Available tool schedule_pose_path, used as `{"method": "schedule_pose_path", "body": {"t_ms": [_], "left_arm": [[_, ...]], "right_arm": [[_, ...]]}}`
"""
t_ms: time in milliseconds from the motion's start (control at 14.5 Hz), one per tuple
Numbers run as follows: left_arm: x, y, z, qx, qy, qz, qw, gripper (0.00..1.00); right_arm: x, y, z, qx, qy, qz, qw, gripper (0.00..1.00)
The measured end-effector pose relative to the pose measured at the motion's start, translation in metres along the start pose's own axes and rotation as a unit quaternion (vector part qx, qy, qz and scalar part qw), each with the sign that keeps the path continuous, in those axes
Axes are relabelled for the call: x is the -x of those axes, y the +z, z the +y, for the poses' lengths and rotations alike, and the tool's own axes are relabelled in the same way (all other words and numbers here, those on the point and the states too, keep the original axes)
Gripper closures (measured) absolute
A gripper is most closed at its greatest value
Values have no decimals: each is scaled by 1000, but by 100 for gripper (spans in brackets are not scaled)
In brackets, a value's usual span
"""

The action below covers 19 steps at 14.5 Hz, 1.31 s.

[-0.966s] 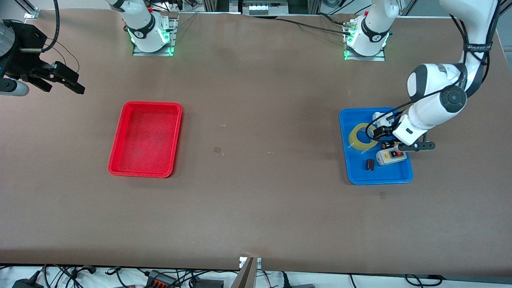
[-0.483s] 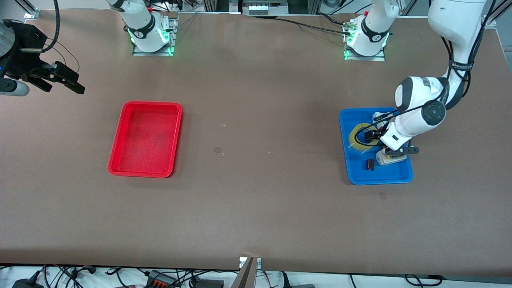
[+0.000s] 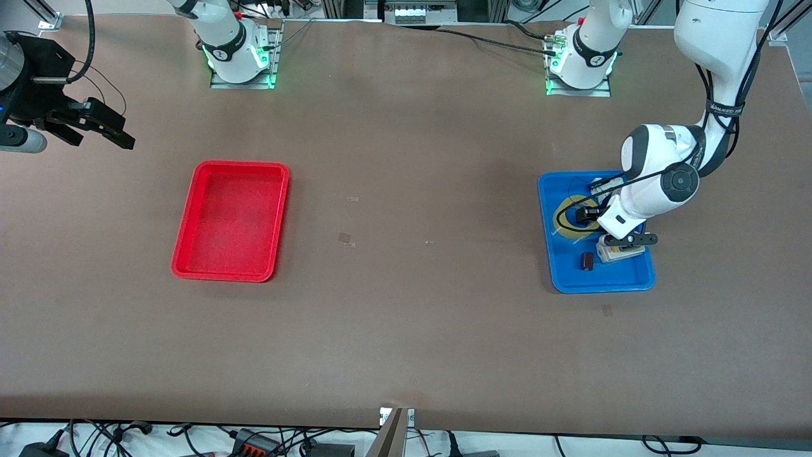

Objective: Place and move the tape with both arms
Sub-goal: 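Reach the left gripper down to the yellow tape roll in the blue tray, then close the left gripper on the tape roll and lift it, then carry the tape with the left gripper to the table middle and lower it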

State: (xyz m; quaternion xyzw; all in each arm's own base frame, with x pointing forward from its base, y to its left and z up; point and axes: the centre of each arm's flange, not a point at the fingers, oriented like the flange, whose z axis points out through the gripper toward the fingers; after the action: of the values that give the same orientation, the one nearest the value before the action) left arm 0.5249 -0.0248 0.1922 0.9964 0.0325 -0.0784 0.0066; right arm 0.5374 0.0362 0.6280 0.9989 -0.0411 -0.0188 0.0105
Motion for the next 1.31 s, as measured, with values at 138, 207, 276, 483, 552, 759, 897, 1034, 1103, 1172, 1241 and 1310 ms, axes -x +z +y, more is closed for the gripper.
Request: {"method": "schedule_pose_path", "body": {"t_ms": [138, 207, 276, 483, 552, 759, 897, 1034, 1103, 1172, 1241, 1310], "left_arm": [[0, 1, 0, 0, 0, -1, 1000, 39], [0, 1, 0, 0, 0, -1, 1000, 54], [0, 1, 0, 0, 0, -1, 1000, 67], [-1, -1, 0, 0, 0, -1, 1000, 76], [-2, -3, 0, 0, 0, -2, 1000, 76], [-7, -35, 1, 0, 0, 0, 1000, 76], [-4, -70, 10, 1, 8, 3, 1000, 76], [5, -94, 41, 2, 25, 11, 1000, 76], [10, -101, 65, 4, 29, 16, 999, 76], [17, -104, 96, 6, 25, 19, 999, 76], [26, -107, 129, 9, 17, 21, 1000, 76], [36, -110, 162, 12, 11, 23, 1000, 76]], "right_arm": [[0, 0, 0, 0, 0, 0, 1000, 1], [0, 0, 0, 0, 0, 0, 1000, 1], [0, 0, 0, 0, 0, 0, 1000, 1], [0, 0, 0, 0, 0, 0, 1000, 1], [0, 0, 0, 0, 0, 0, 1000, 1], [0, -1, 0, 0, 0, 0, 1000, 1], [0, -1, 0, 0, 0, 0, 1000, 1], [0, -1, 0, 0, 0, 0, 1000, 1], [0, -1, 0, 0, 0, 0, 1000, 1], [0, -1, 0, 0, 0, 0, 1000, 1], [0, -1, 0, 0, 0, 0, 1000, 1], [0, -1, 0, 0, 0, 0, 1000, 1]]}}
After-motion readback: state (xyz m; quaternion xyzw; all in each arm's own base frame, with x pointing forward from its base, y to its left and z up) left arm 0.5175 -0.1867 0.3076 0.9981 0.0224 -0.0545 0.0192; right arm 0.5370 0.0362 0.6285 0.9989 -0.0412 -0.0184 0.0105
